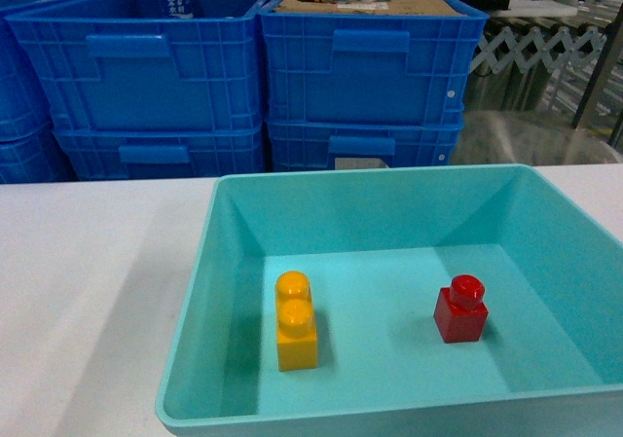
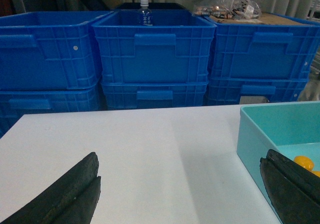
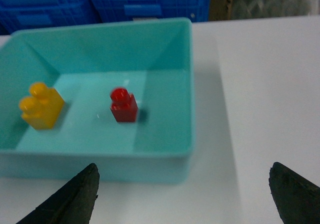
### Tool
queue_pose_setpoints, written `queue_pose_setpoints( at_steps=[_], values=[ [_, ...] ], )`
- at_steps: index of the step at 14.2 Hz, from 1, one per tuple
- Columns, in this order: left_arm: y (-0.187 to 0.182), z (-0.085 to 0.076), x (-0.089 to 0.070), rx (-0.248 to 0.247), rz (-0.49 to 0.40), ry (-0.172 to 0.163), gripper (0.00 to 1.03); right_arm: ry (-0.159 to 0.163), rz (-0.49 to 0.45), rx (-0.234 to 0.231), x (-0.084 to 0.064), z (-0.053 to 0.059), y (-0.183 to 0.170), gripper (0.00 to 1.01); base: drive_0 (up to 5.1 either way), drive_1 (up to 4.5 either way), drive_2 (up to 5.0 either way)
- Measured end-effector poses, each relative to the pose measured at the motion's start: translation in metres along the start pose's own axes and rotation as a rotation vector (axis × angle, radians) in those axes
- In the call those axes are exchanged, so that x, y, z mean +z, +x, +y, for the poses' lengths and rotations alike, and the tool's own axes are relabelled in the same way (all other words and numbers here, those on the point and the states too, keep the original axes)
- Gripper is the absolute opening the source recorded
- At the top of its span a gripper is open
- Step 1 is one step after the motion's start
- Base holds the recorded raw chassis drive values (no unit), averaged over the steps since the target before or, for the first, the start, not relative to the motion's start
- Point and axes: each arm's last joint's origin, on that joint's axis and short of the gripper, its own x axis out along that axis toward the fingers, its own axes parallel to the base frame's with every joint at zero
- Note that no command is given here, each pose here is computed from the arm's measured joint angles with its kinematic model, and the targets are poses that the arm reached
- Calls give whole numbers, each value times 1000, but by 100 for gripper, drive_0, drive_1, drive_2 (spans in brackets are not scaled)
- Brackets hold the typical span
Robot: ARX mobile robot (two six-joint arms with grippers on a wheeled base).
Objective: Pick red block from blue box to shelf
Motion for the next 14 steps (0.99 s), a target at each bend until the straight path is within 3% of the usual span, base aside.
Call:
queue_pose_setpoints(
  at_steps=[1,4,5,6,7,8,9,10,12,14],
  values=[
    [0,0,0,0,0,0,98,0,-23,21,25,5,9,98,0,0,0],
    [0,0,0,0,0,0,98,-1,-57,19,49,10,16,98,0,0,0],
    [0,0,0,0,0,0,98,-16,-93,27,77,16,25,98,0,0,0],
    [0,0,0,0,0,0,98,-32,-93,43,121,30,42,98,0,0,0],
    [0,0,0,0,0,0,98,-42,-44,52,145,41,62,98,0,0,0],
    [0,0,0,0,0,0,98,-32,56,81,161,53,87,98,0,0,0],
    [0,0,0,0,0,0,98,-7,168,101,165,59,112,98,0,0,0],
    [0,0,0,0,0,0,98,-1,230,78,160,62,133,98,0,0,0],
    [0,0,0,0,0,0,98,-32,330,-5,129,64,158,98,0,0,0],
    [0,0,0,0,0,0,98,-73,364,9,101,72,161,98,0,0,0]
  ],
)
